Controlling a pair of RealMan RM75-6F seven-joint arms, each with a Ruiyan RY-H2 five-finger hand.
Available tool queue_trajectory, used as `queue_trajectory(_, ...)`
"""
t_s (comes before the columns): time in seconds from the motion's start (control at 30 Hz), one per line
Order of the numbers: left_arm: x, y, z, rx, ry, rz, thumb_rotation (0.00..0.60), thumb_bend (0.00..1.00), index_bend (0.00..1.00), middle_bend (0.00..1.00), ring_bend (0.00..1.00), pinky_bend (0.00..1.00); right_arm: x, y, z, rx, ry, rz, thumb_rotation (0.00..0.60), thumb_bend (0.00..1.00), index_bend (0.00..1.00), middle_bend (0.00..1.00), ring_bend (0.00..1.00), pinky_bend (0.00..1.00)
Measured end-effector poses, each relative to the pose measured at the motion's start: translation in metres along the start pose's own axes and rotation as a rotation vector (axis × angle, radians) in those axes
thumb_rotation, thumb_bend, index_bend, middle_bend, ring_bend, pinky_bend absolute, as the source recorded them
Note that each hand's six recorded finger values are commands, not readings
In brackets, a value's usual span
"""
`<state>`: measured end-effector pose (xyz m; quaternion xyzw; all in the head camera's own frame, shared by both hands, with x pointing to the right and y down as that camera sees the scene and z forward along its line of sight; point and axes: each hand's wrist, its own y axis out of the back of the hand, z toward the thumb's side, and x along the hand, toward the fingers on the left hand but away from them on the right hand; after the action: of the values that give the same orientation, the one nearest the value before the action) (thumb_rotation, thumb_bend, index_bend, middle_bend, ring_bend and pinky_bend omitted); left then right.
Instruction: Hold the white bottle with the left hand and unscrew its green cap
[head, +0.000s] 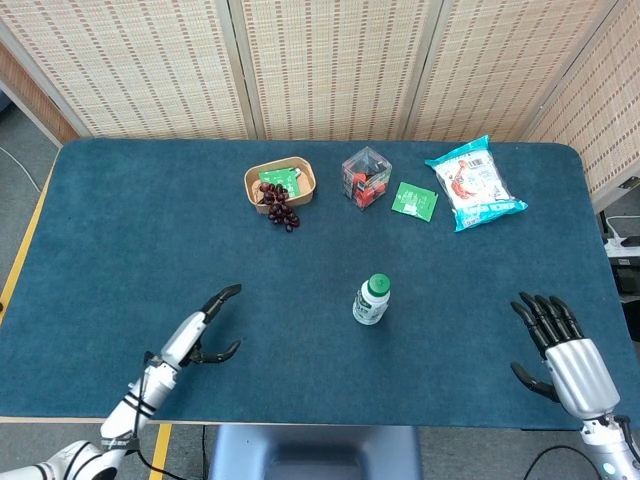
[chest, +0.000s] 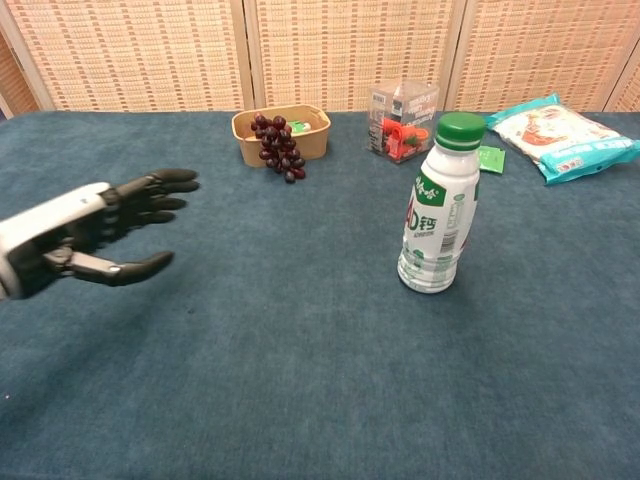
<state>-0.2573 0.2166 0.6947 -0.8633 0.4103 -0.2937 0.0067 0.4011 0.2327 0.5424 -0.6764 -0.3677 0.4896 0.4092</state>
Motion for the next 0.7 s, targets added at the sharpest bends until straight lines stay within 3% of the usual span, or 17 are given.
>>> queue_trajectory(0.27, 0.057, -0.052, 0.028, -0.111, -0.017, -0.041, 0.600, 0.39, 0.00, 0.00, 0.00, 0.00, -0.004, 0.002, -0.009, -0.023, -0.033, 0.006, 0.600, 0.17, 0.00, 0.00, 0.00, 0.00)
queue_trajectory(0.7, 0.120, -0.104, 0.070, -0.114, -0.072, -0.096, 0.600, 0.37, 0.00, 0.00, 0.00, 0.00, -0.005, 0.001, -0.015, -0.064, -0.046, 0.057, 0.600, 0.17, 0.00, 0.00, 0.00, 0.00)
